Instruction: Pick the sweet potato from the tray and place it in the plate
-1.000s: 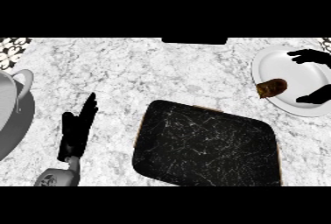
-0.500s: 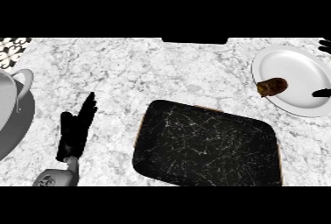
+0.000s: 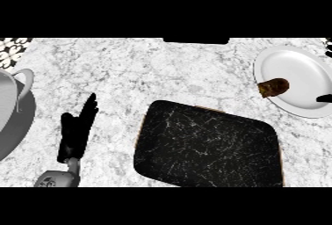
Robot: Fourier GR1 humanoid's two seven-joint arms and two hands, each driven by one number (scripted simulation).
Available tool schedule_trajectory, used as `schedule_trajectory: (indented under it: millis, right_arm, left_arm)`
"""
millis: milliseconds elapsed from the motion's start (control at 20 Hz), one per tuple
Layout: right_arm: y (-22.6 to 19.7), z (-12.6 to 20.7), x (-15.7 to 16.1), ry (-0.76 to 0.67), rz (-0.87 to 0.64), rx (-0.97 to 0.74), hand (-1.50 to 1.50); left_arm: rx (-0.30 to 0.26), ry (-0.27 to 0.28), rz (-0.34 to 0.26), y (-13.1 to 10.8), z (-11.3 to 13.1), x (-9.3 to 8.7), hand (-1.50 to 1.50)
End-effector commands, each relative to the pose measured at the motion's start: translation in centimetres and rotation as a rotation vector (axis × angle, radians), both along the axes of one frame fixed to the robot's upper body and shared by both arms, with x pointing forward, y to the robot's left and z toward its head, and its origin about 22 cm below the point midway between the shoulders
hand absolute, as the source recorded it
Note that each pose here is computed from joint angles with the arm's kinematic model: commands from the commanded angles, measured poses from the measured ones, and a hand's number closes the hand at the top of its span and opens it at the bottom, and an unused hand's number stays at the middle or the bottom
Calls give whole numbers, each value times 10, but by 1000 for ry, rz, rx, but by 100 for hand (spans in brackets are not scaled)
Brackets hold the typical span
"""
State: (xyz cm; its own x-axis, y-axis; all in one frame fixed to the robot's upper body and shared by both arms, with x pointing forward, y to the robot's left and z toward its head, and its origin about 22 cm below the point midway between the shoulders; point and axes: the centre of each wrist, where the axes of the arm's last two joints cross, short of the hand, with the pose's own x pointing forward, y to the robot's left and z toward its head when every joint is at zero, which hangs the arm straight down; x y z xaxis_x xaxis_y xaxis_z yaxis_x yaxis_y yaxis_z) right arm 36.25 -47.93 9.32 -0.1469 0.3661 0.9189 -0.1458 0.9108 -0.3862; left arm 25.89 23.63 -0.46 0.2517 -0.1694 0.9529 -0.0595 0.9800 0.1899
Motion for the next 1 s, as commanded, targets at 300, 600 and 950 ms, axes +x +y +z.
schedule_trajectory:
  millis: [300, 600, 950]
  right_arm:
    - [-2, -14, -8, -53, 75, 39, -150]
    - [-10, -5, -11, -29, 35, -12, -150]
    - [-10, -19, -17, -35, -21, -58, -150]
  left_arm:
    - [8, -13, -1, 8, 1, 1, 0]
    - [5, -1, 1, 4, -2, -1, 0]
    - [7, -23, -21, -4, 4, 7, 0]
